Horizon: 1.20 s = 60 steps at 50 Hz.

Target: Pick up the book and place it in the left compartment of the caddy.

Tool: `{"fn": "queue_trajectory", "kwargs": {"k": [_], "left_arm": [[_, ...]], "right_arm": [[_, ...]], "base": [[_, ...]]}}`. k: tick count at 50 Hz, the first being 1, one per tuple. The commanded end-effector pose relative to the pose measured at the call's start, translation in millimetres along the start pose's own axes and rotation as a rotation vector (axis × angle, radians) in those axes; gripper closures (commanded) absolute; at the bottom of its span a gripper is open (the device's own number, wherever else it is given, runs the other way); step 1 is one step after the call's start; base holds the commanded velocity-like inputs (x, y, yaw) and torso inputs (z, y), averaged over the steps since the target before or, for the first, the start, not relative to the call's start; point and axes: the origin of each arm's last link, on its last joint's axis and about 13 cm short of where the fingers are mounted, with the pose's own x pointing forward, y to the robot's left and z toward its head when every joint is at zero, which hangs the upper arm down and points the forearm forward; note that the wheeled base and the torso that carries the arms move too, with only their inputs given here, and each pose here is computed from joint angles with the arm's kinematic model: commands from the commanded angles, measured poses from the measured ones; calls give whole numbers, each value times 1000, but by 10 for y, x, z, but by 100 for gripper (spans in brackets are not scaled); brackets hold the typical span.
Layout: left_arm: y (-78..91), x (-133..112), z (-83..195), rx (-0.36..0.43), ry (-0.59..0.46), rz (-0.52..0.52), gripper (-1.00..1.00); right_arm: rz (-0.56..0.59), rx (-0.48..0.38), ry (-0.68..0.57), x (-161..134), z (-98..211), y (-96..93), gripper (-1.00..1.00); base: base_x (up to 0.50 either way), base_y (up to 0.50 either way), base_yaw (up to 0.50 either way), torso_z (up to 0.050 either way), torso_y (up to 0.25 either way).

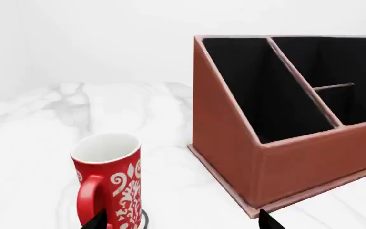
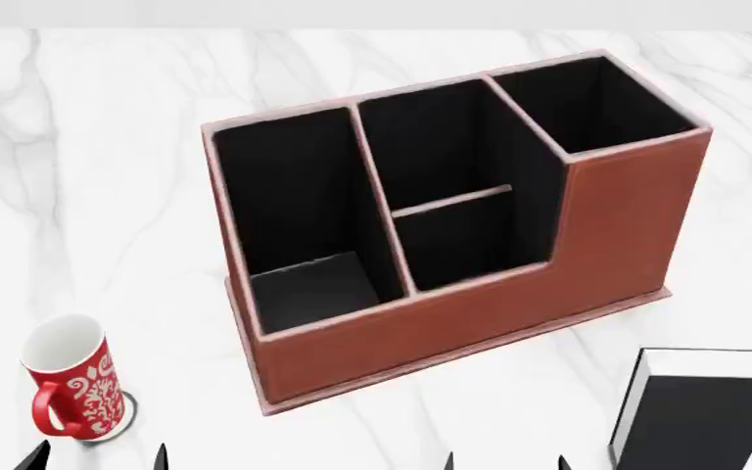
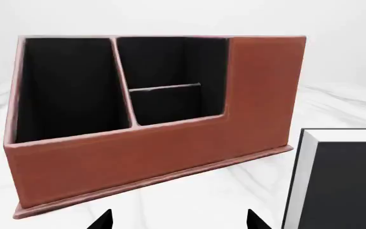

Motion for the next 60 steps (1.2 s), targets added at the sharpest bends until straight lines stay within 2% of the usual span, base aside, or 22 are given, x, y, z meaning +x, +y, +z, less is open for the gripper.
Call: {"fn": "queue_trajectory", "kwargs": {"k": [1, 9, 10, 11, 12, 25, 28, 33, 42, 60], "left_arm": [[0, -1, -1, 1, -1, 0, -100], [0, 3, -2, 3, -2, 2, -100], [-12, 4, -7, 25, -1, 15, -100], [0, 0, 0, 0, 0, 0, -100], [1, -1, 0, 0, -1, 0, -100], [-1, -12, 1, 4, -5, -2, -100], [-2, -12, 0, 4, -6, -3, -100], [-2, -12, -1, 4, -6, -3, -100], [-7, -9, -5, 10, -7, 0, -100], [-5, -5, -6, 11, -8, 1, -100]], "right_arm": [[-1, -10, 4, 1, -9, 10, -100], [-2, -13, 6, 2, -10, 8, -100], [-43, -12, 115, -166, -518, -14, -100], [-5, -5, 105, -59, -291, -10, -100], [0, 0, 10, -4, -21, 5, -100], [16, 5, 6, -14, 11, 21, -100], [7, -7, 2, -1, 173, 25, -100], [-12, -10, -53, -3, 611, -16, -100], [-37, -35, -121, -74, 964, -72, -100], [-11, -58, -89, -51, 928, -77, -100]], "base": [[0, 0, 0, 0, 0], [0, 0, 0, 0, 0], [0, 0, 0, 0, 0], [0, 0, 0, 0, 0], [0, 0, 0, 0, 0], [0, 0, 0, 0, 0], [0, 0, 0, 0, 0], [0, 0, 0, 0, 0], [0, 0, 0, 0, 0], [0, -28, 0, 0, 0]]}}
